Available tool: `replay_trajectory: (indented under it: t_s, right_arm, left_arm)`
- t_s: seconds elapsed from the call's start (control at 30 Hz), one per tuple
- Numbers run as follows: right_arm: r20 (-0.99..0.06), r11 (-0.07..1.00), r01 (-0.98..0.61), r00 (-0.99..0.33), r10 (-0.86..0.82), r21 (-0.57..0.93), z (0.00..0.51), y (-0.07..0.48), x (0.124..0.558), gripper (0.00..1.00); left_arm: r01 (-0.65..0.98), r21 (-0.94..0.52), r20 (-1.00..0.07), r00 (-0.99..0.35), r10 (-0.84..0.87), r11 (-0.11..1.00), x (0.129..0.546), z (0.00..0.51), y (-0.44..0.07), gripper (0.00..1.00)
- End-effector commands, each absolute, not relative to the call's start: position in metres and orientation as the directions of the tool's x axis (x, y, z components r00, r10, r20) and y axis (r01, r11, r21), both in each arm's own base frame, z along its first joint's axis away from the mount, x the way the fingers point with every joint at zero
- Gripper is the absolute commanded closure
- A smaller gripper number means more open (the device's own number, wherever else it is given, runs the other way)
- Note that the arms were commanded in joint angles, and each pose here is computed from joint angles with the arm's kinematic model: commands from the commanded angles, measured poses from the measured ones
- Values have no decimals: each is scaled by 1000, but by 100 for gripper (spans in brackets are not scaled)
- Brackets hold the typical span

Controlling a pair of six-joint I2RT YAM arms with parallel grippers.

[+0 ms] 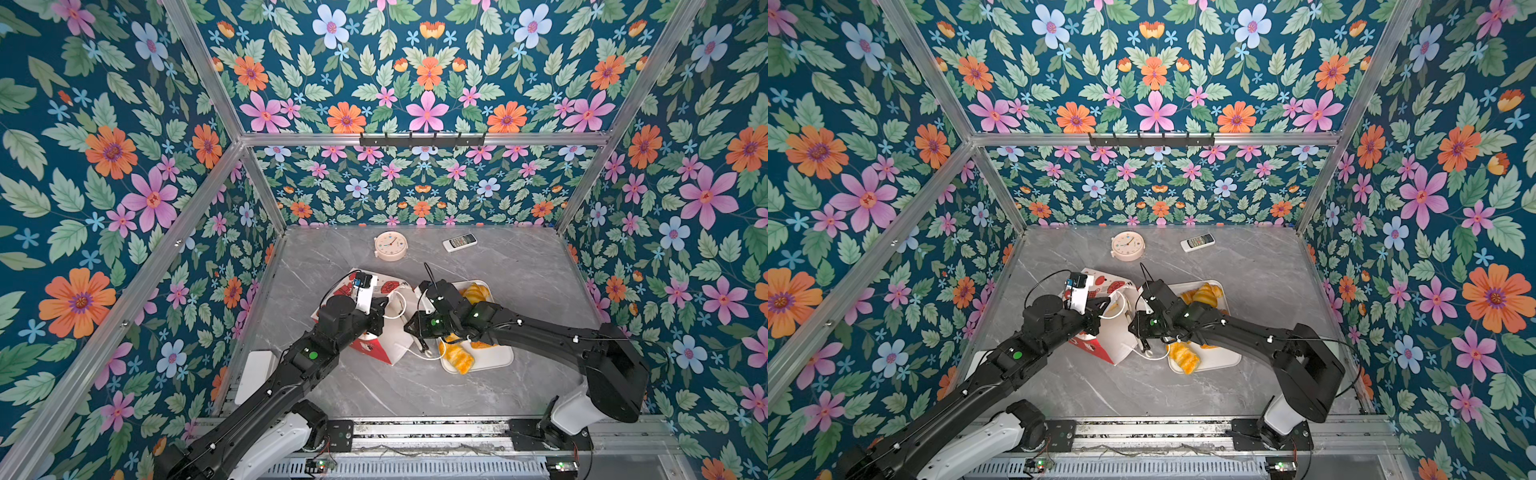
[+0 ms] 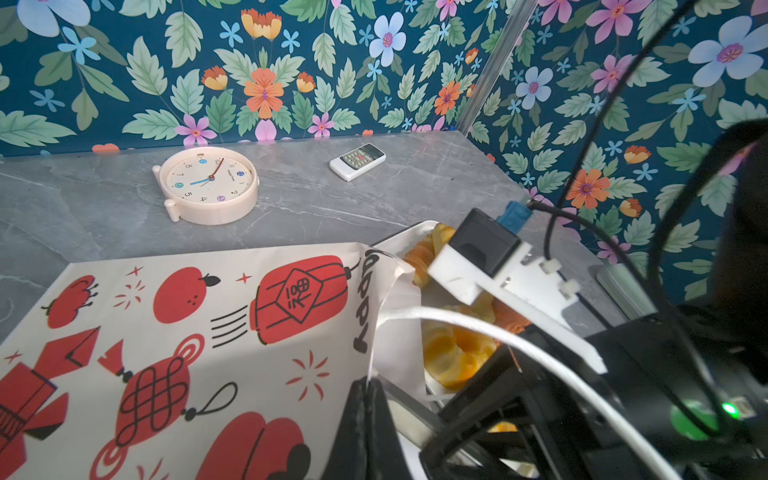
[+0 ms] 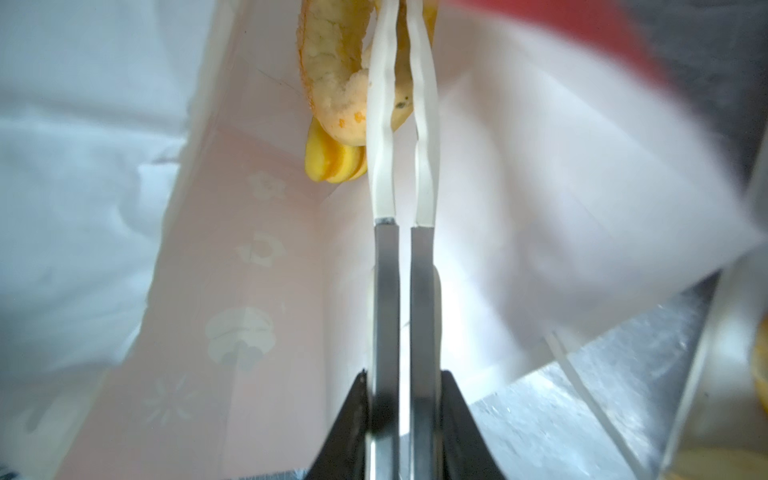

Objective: Take the fake bread out of the paper bag
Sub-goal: 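Lift the ring bread out of the bag and carry it over the tray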

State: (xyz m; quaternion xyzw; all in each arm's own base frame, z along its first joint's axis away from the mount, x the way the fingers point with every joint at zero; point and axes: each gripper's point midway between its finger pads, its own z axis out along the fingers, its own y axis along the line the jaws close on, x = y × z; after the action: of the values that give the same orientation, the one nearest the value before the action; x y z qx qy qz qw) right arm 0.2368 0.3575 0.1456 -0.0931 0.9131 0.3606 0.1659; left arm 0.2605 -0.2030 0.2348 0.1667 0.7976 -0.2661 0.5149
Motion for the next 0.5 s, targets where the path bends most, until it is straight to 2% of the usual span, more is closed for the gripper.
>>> replay_trajectory:
  t_s: [0.0,0.47]
  right_arm:
    - [-385,720,-319,-919,-77,616,152,349,228,92]
    - [-378,760,-279,-925,-47,587,162,294,194,92]
  left_arm:
    - [523,-239,-920,-390,-19,818,267,241,-201,100]
    - [424,-268,-931,-346,-118,865,286,246,-189,100]
